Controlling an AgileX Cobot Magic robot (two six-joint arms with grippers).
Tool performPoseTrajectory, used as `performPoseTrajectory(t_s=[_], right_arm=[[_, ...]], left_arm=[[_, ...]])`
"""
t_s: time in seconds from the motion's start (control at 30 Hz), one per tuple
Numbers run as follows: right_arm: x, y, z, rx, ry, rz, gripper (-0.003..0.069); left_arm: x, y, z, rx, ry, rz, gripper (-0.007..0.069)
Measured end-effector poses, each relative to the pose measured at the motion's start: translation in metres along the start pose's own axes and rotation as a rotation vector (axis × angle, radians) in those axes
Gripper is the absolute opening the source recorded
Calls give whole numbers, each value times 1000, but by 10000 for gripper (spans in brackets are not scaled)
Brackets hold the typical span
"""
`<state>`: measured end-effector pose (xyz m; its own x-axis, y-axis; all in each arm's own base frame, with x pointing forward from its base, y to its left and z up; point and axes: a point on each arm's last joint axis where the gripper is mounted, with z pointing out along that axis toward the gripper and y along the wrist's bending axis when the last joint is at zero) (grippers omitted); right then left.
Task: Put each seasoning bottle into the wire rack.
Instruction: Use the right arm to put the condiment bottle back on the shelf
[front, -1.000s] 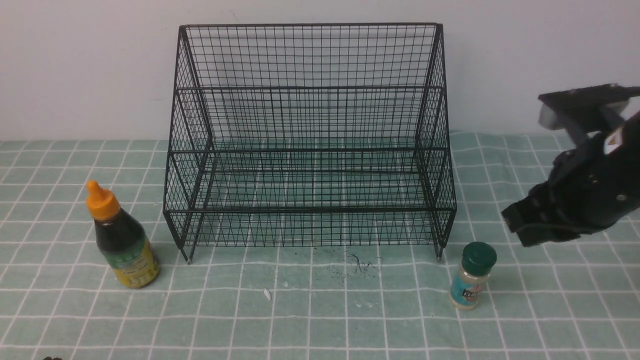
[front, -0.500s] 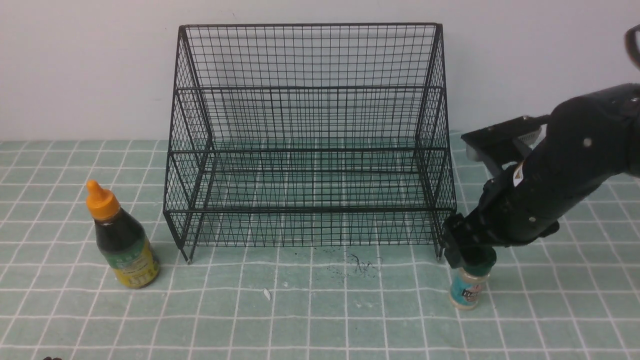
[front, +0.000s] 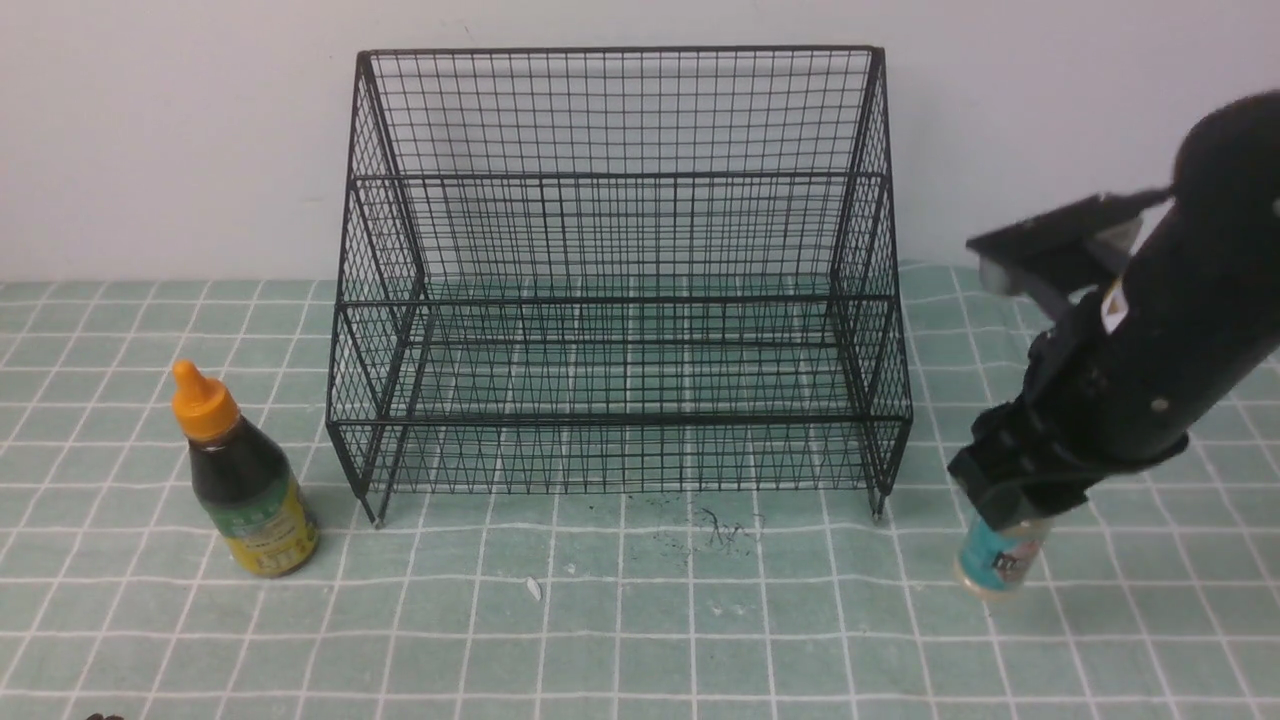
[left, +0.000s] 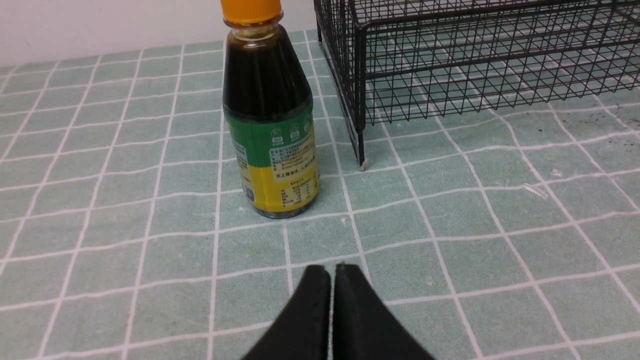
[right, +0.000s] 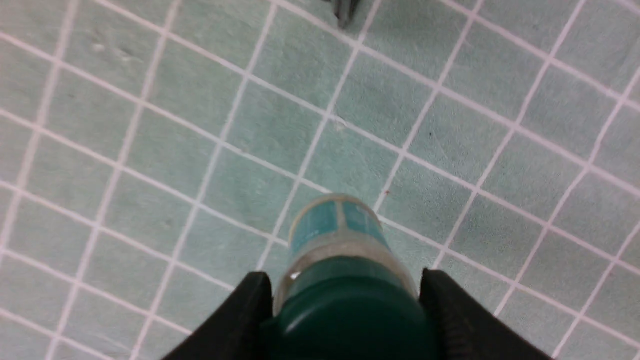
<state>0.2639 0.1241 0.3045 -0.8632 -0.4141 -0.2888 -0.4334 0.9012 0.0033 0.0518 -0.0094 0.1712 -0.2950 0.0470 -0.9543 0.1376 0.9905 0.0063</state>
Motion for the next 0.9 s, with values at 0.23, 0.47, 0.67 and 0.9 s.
performPoseTrajectory(t_s=[0.23, 0.47, 0.67, 0.9], right_arm=[[-33, 23, -69, -38, -259, -66, 344], [-83, 27, -47, -18, -260, -77, 344], [-109, 24, 14, 39, -139, -100, 344], [-114, 26, 62, 32, -30, -96, 344]], left_arm=[[0, 0, 0, 0, 0, 0, -6], [0, 0, 0, 0, 0, 0, -6], [0, 0, 0, 0, 0, 0, -6], [0, 0, 0, 0, 0, 0, -6]])
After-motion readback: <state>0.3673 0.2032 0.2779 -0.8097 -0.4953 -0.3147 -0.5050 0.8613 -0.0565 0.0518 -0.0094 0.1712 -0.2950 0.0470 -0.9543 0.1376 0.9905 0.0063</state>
